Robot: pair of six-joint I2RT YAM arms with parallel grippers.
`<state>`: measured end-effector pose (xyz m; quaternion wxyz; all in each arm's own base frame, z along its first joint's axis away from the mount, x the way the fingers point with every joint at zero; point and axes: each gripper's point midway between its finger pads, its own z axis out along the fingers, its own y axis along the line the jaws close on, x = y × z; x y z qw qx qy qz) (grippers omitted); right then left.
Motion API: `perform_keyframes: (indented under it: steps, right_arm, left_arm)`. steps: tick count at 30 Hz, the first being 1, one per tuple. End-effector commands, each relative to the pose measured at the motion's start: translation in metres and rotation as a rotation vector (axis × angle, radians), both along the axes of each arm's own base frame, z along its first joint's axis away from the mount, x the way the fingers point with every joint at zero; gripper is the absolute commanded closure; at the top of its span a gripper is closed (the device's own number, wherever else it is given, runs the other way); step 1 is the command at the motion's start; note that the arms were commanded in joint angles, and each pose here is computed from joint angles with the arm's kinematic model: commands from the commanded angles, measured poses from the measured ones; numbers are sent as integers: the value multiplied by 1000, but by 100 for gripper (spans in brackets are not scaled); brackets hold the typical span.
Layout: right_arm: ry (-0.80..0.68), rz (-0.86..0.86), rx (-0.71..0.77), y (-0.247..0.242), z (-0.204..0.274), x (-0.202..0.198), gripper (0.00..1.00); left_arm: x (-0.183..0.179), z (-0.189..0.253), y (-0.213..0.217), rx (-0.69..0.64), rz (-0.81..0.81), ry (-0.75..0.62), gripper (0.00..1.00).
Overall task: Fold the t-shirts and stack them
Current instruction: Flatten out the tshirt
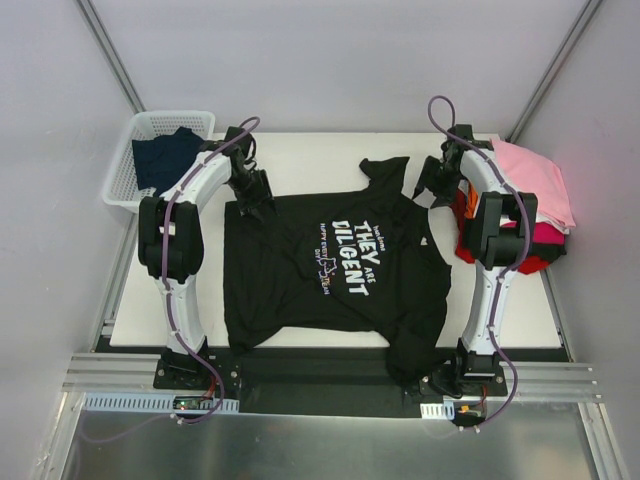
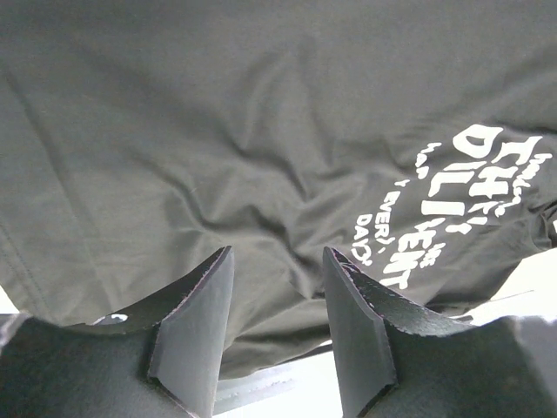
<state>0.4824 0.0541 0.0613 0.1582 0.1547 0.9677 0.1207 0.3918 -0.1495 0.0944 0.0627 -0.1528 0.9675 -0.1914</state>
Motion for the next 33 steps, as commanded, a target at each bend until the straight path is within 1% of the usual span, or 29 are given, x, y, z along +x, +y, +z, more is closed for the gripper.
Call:
perform_keyframes:
  steps: [1, 5, 7, 10, 11, 13, 18, 20, 21, 22, 23, 27, 29, 30, 33]
  right_arm:
    - [-78, -13, 50, 2, 18, 7, 37]
    - [-65, -22, 73, 6, 11, 7, 37]
    - [-57, -31, 86, 7, 9, 6, 39]
    - [-40, -34, 108, 11, 1, 2, 46]
    - [-39, -42, 115, 11, -1, 2, 51]
    - [-16, -47, 121, 12, -9, -3, 55]
    - [-8, -62, 132, 15, -17, -7, 60]
    - [-5, -70, 133, 14, -20, -8, 68]
    - [-4, -76, 132, 14, -21, -8, 73]
    - [-8, -81, 125, 13, -21, -8, 89]
    - [-6, -91, 120, 11, -21, -9, 99]
    - [-31, -110, 89, 6, -11, -9, 99]
    - [-45, -125, 54, -1, -6, -9, 99]
    - [-64, -152, 34, -14, 2, -7, 99]
    - [-78, -167, 3, -21, 11, -8, 99]
  left_arm:
    - [-3, 16, -7, -33, -24, -19, 54]
    - [6, 18, -5, -17, -18, -22, 54]
    - [6, 15, -3, -5, -11, -13, 54]
    - [5, 9, 0, 3, -6, 6, 54]
    - [5, 7, 1, 2, -5, 9, 54]
    - [5, 5, 4, 7, 0, 16, 54]
    - [1, 4, 7, 17, -1, 20, 54]
    - [-3, 4, 9, 22, -2, 22, 54]
    - [-4, 4, 10, 26, -4, 22, 54]
    - [-4, 5, 11, 25, -3, 17, 54]
    - [-5, 5, 11, 27, -5, 18, 53]
    - [-10, 7, 10, 21, -7, 22, 53]
    - [-11, 7, 10, 24, -8, 23, 53]
    - [-12, 7, 10, 23, -10, 25, 53]
    - [-14, 6, 7, 22, -19, 28, 53]
